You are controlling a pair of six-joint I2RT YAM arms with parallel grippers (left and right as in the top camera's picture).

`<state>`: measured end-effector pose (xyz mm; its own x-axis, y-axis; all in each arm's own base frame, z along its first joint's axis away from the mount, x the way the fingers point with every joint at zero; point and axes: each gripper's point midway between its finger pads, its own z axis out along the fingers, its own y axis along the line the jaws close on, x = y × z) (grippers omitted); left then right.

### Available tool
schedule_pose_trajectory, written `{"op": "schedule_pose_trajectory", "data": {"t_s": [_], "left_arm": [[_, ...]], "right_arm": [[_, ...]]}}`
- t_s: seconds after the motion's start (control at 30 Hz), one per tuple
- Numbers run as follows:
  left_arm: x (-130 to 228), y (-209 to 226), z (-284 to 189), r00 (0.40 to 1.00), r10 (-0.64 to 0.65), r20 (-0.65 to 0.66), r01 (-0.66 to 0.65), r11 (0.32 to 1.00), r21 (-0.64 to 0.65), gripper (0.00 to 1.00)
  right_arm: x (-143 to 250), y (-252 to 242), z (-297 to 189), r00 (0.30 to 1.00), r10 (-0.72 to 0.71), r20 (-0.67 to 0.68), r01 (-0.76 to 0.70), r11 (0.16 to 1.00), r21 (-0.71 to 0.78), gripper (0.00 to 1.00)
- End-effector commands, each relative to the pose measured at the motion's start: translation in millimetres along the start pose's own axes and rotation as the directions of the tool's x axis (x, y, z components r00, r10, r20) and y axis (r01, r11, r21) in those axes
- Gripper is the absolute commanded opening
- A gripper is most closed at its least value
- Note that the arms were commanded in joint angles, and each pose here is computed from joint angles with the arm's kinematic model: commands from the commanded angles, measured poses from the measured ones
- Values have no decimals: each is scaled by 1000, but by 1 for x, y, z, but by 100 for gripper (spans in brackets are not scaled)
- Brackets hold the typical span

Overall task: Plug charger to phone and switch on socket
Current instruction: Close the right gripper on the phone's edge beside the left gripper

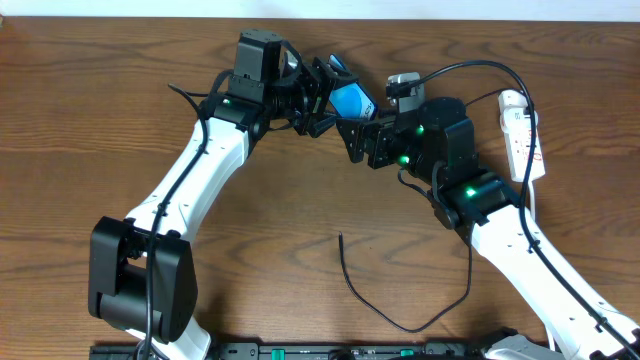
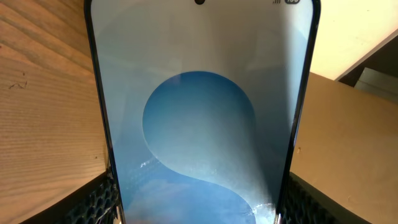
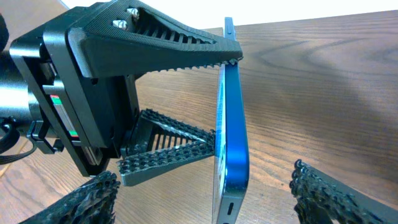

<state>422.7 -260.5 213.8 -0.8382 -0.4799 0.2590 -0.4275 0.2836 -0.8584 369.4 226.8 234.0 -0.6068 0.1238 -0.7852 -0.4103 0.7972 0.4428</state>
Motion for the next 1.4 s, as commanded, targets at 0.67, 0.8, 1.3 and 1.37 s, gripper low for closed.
{"op": "schedule_pose_trajectory", "data": {"t_s": [0.67,0.8,1.3,1.37], "left_arm": [[31,-29,-1,998,43,-49,-41,998,51,7],[31,-29,-1,998,43,-50,-41,998,51,7],[31,-29,-1,998,44,-50,-41,998,51,7],[31,-29,-1,998,44,-50,-41,998,51,7]], "right_arm": [[-7,-2,1,1000,3,20,-4,999,36,63],[-3,-5,5,1000,6,8,-7,999,45,56],[-2,-6,6,1000,7,4,-7,999,47,30],[-2,-6,6,1000,7,4,-7,999,47,27]]}}
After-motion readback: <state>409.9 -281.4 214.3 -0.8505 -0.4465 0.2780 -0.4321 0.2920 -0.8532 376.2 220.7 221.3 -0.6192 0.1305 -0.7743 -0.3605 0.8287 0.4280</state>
